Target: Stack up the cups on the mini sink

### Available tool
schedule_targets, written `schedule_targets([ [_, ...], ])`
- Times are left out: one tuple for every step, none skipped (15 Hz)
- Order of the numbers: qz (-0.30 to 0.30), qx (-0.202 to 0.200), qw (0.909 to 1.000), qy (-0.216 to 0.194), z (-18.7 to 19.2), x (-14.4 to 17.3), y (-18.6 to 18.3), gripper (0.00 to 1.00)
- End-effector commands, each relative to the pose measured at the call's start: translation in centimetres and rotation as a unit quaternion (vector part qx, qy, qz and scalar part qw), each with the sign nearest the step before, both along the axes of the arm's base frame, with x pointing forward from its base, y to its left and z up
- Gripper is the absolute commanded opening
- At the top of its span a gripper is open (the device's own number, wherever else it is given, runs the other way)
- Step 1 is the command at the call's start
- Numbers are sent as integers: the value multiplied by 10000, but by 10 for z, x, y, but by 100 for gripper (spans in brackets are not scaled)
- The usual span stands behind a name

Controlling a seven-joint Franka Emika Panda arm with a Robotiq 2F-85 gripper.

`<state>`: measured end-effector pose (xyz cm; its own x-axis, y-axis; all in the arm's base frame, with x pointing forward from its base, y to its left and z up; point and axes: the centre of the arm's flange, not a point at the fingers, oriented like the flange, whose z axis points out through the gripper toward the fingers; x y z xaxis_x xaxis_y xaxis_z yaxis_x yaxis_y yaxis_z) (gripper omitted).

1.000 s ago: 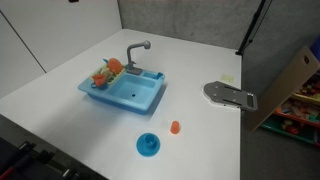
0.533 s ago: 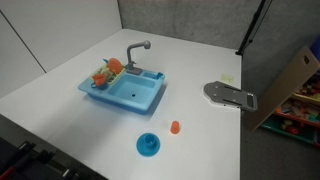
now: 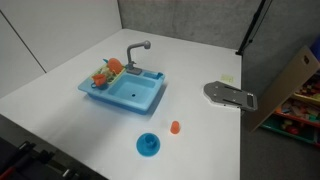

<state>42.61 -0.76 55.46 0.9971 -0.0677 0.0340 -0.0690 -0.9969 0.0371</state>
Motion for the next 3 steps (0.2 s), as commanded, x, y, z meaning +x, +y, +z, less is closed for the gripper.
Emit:
schedule_targets([
  [49, 17, 10000, 12, 0, 0, -1, 100],
  [85, 39, 10000, 22, -1, 0, -3, 100],
  [96, 47, 9999, 26, -1, 0, -3, 100],
])
